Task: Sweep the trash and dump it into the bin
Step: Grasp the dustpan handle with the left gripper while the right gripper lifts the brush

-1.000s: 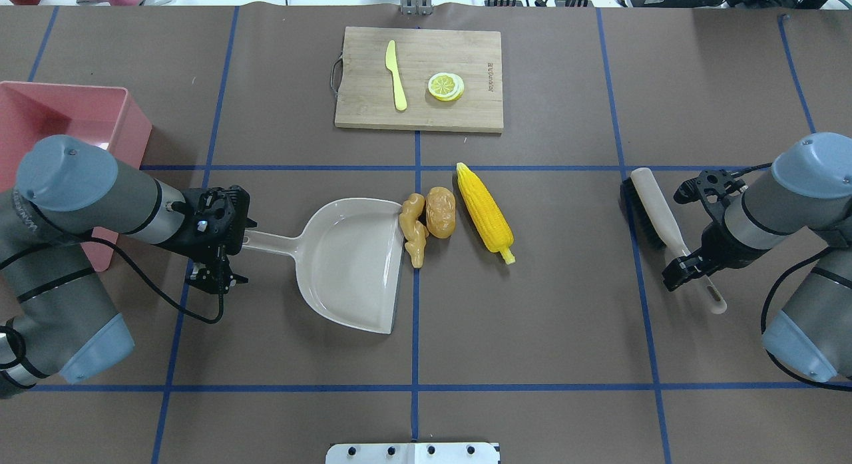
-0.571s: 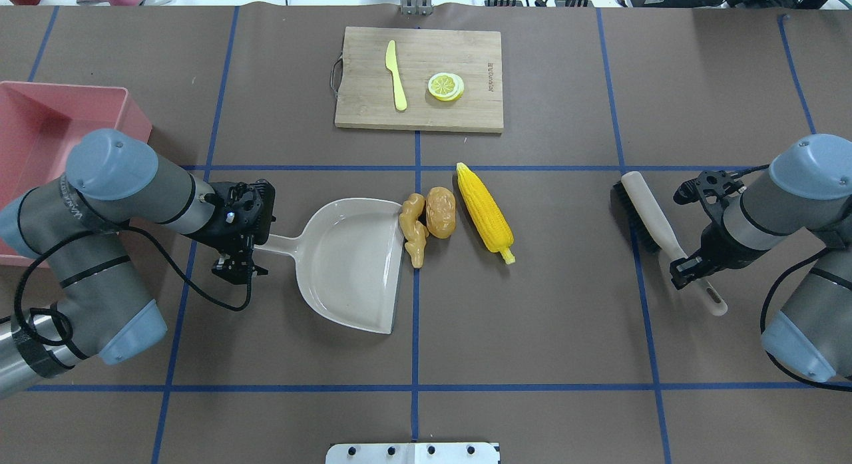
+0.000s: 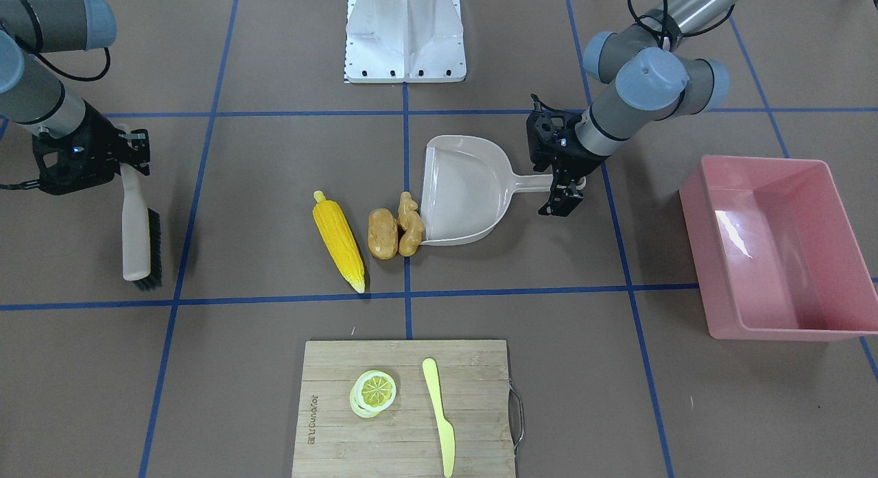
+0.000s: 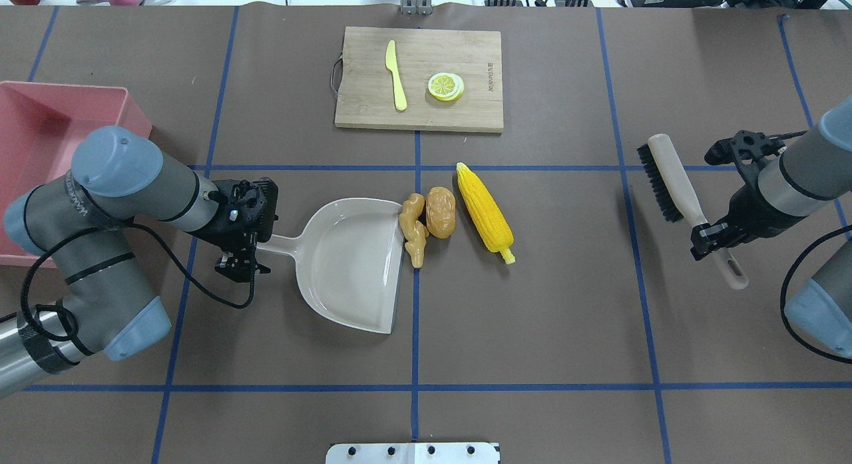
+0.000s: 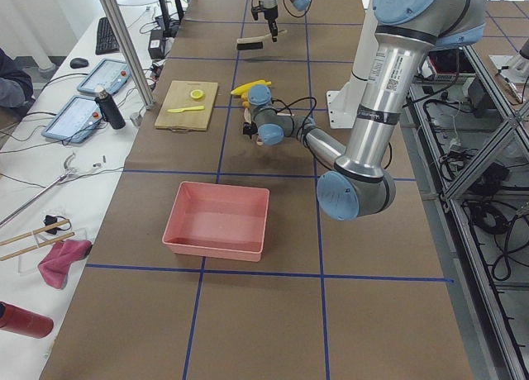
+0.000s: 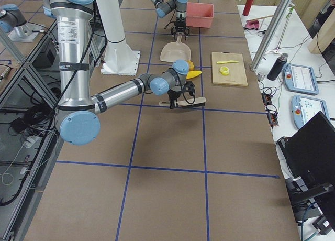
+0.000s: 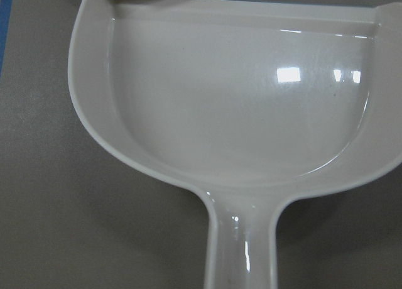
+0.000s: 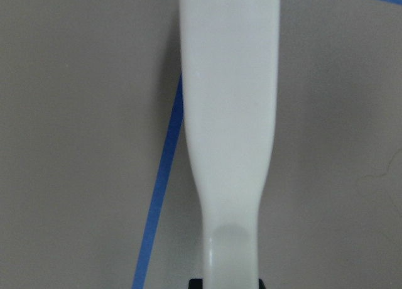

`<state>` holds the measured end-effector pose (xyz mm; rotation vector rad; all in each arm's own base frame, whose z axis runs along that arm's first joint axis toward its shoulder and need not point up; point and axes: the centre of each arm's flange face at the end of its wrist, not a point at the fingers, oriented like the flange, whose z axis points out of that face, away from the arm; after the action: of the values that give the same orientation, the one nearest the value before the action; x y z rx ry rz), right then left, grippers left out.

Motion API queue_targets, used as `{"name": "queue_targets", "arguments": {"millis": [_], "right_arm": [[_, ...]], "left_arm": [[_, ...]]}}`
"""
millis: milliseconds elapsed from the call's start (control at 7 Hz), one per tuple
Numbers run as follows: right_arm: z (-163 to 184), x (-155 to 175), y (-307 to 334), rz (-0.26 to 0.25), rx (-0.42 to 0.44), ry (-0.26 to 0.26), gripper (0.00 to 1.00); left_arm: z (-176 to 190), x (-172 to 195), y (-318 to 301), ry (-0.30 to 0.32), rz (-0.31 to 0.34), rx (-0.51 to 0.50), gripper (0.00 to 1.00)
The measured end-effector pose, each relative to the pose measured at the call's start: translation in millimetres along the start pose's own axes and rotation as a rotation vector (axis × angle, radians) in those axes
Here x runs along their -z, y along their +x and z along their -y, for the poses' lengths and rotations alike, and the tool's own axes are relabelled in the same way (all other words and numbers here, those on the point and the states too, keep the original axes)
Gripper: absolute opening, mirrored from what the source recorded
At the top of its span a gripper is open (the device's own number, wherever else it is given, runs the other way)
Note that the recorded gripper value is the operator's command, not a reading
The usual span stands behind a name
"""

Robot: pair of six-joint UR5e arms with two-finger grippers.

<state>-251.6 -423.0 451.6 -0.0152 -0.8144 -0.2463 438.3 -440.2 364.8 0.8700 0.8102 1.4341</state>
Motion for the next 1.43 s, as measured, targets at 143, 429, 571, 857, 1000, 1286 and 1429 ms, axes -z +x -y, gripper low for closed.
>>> {"name": "queue_targets", "arguments": {"millis": [143,429,571,857,1000,1286,1429], "right_arm": [[2,17,-11,0.001,-0.034,0.011,0.00],[13,26,-64,-0.010,-0.098,0.010,0.00],[18,19,-107,-0.036,-0.112,-0.009,0.00],[21,0,-174,-0.087,-0.089,-0.050,0.00],[26,-10,-190,-0.109,-0.077,-0.058,0.00],[51,-28,-209,-0.172,-0.051,-0.042,0.00],[66,-35,-221,-0.201,-0.043,-0.030,0.00]], "left_arm": [[1,0,1,0.000,-0.002,-0.001,0.98],[2,1,1,-0.001,-0.003,-0.005,0.98],[2,1,0,-0.001,-0.003,-0.005,0.98],[0,2,-1,-0.002,-0.004,-0.003,0.97],[0,3,-1,-0.001,-0.006,-0.002,0.96],[-4,1,-1,-0.006,-0.008,0.008,0.74],[-7,0,-1,-0.010,-0.010,0.022,0.69]]}}
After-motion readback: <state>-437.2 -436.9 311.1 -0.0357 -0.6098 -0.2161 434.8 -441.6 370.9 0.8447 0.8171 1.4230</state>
